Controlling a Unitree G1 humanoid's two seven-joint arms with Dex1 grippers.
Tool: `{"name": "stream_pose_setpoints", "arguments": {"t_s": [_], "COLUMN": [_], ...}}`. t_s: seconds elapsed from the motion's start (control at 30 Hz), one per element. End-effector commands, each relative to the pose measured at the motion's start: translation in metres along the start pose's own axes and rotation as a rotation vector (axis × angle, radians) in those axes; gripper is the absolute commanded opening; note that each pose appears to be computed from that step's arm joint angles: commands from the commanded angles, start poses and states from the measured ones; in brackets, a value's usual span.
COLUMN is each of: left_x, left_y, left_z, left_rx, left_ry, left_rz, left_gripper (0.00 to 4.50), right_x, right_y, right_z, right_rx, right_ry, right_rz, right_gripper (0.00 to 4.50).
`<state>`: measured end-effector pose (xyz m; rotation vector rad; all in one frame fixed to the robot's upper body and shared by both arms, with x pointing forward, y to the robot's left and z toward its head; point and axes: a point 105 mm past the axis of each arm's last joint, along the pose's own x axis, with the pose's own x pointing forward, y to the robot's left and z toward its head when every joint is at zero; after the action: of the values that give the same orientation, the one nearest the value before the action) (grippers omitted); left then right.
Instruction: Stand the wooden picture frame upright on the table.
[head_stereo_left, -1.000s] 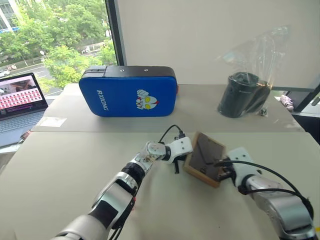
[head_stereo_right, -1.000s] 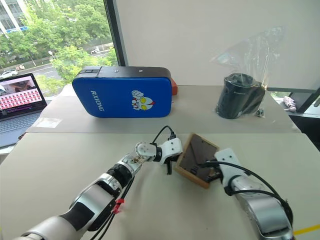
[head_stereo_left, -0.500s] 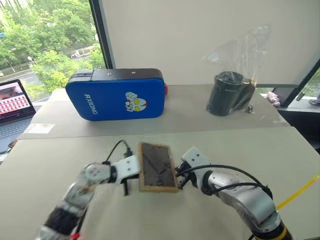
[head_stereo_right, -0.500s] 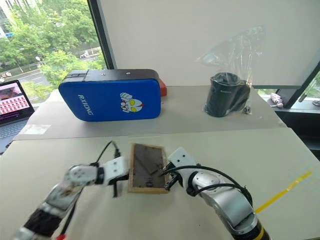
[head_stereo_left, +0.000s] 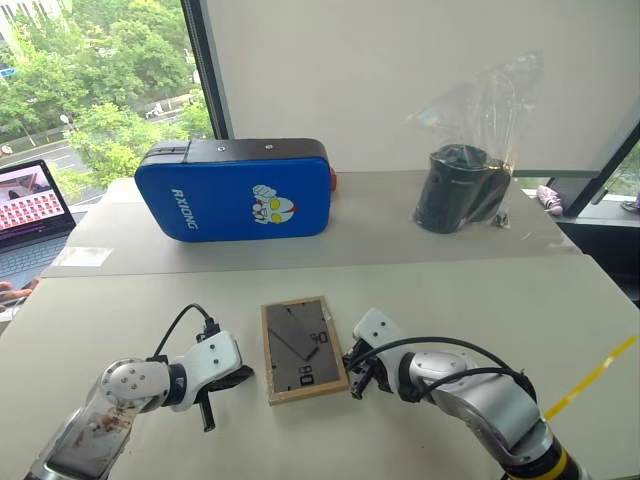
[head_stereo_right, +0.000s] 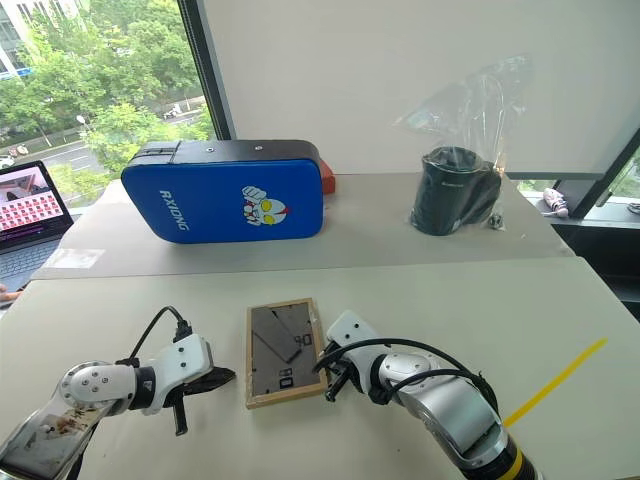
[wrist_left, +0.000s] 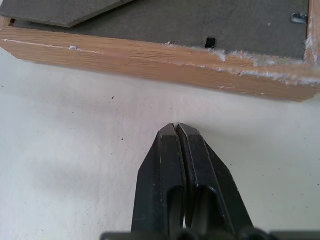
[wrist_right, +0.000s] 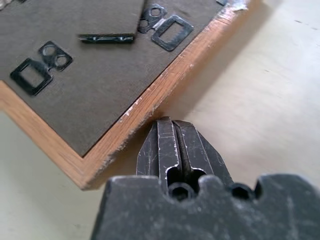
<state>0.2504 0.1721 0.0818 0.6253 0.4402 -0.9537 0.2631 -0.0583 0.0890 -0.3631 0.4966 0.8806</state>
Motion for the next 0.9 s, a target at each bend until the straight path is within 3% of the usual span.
{"name": "stream_pose_setpoints", "arguments": {"t_s": [0.03, 0.3, 0.53, 0.63, 0.77, 0.9], "left_x": [0.015, 0.022, -0.014, -0.030, -0.031, -0.021], "left_y": [0.001, 0.018, 0.042, 0.052, 0.053, 0.051], "left_z": [-0.022, -0.021, -0.027, -0.034, -0.027, -0.009], "left_rx": [-0.053, 0.004, 0.129, 0.265, 0.439, 0.786], "left_ry": [0.080, 0.099, 0.102, 0.106, 0.007, -0.153], "left_rz": [-0.004, 0.008, 0.064, 0.087, 0.092, 0.149], "left_gripper": [0.10, 0.10, 0.10, 0.10, 1.06, 2.64], "right_x": [-0.002, -0.004, -0.008, -0.008, -0.008, -0.005], "right_y": [0.009, 0.003, -0.013, -0.021, -0.024, -0.024], "right_z": [0.015, 0.012, -0.002, -0.004, -0.003, 0.001], "right_rx": [-0.033, -0.024, 0.005, 0.017, 0.023, 0.021], "right_ry": [-0.059, -0.044, -0.010, -0.014, -0.027, -0.040], "right_rz": [0.050, 0.021, -0.043, -0.059, -0.056, -0.046], "right_gripper": [0.01, 0.01, 0.01, 0.01, 0.00, 0.00]}}
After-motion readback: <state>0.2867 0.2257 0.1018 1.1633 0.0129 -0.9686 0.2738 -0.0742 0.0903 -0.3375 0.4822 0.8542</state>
